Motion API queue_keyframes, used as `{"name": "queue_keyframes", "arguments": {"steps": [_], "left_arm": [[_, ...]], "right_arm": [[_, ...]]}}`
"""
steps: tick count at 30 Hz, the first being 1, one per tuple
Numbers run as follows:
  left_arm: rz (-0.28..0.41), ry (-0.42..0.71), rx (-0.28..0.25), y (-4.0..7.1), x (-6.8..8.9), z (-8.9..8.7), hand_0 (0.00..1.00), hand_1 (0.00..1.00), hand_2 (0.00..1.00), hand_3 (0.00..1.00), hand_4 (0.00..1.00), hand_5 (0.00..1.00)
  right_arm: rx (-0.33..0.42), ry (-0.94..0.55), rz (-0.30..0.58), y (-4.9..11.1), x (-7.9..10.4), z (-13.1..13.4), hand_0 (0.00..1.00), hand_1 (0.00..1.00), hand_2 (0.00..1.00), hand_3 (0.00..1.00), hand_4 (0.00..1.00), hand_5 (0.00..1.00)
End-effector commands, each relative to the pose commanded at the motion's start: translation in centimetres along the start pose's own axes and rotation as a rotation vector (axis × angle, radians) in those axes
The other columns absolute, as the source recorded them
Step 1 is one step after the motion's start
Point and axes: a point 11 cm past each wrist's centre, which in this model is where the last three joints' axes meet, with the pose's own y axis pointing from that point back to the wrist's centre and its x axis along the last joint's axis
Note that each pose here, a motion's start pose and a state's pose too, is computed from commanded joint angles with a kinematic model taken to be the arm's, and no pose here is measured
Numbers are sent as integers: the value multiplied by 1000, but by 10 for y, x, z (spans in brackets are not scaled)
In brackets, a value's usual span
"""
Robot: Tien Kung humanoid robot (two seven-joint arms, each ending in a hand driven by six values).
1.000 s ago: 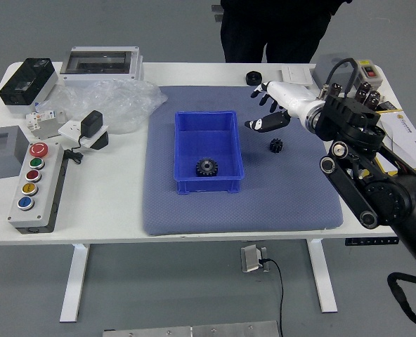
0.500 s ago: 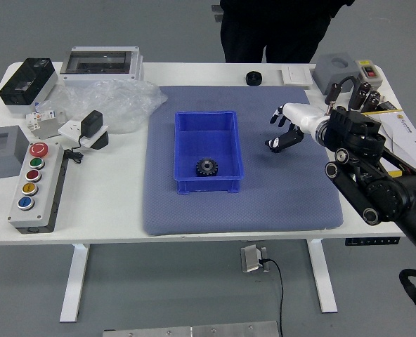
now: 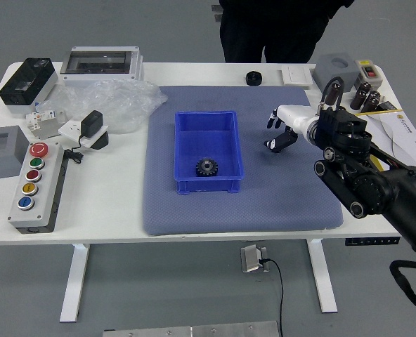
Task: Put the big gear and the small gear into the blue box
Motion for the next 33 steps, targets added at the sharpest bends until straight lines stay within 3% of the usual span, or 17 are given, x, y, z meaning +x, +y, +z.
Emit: {"name": "queue_keyframes", "arguments": {"steps": [33], "left_arm": [[-8,-13,-2,0,-5,2,852,833,825,832,748,388]], "right_arm": [[-60,9,-14,-15,-24,20,622,561,665,651,633,255]]}}
